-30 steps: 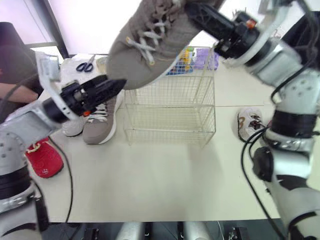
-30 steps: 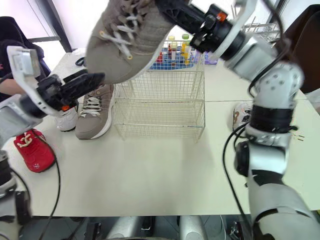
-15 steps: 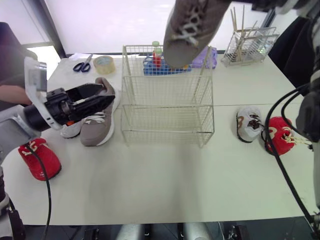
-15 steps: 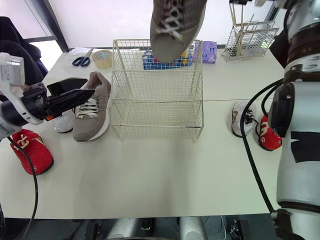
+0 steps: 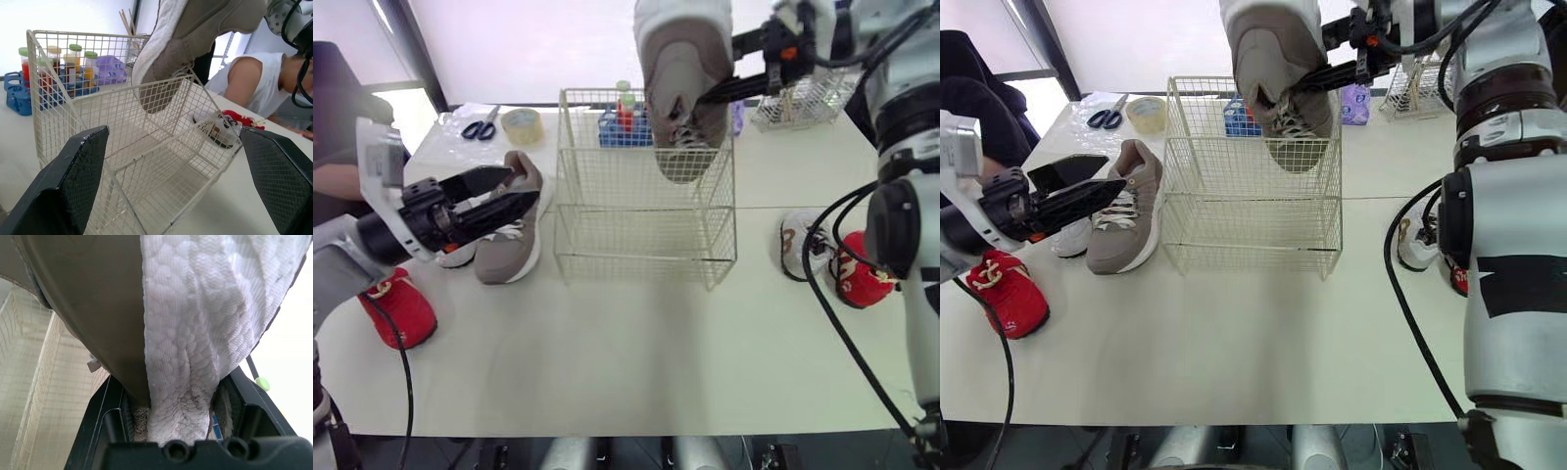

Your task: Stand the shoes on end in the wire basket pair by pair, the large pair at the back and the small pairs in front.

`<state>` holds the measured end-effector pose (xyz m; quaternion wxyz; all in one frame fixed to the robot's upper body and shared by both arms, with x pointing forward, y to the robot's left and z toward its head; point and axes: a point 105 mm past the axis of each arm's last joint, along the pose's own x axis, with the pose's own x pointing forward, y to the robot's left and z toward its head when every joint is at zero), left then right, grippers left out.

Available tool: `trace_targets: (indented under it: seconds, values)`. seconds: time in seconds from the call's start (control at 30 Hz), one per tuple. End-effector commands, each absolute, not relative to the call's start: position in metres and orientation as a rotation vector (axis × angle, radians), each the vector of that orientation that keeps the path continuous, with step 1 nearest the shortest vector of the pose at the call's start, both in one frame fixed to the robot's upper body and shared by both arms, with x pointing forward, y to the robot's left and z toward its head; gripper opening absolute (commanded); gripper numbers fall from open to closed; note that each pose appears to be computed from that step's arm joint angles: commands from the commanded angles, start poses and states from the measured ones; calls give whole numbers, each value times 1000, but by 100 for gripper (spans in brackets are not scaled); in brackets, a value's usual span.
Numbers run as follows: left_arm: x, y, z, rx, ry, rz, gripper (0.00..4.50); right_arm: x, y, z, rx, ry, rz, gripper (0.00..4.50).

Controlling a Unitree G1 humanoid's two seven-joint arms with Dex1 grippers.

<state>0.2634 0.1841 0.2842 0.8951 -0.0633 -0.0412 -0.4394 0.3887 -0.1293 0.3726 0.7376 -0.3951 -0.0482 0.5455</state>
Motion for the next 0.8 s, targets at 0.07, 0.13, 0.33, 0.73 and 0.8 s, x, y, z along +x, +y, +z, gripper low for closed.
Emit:
trace_targets:
  seconds: [0.07, 0.13, 0.33, 0.73, 0.8]
  values:
    - [256, 185, 298, -112, -160, -909, 441, 395, -140, 360, -860, -21, 1162, 175]
    - [256, 184, 298, -111, -160, -909, 441, 398, -144, 356, -852, 2, 1138, 175]
    - [258, 181, 299, -112, -164, -917, 448, 402, -152, 346, -854, 61, 1107, 223]
    - [263, 176, 302, -108, -177, -934, 450, 390, -175, 366, -956, 20, 1061, 445]
    - [263, 176, 302, -106, -178, -935, 450, 386, -181, 380, -1017, -27, 1010, 445]
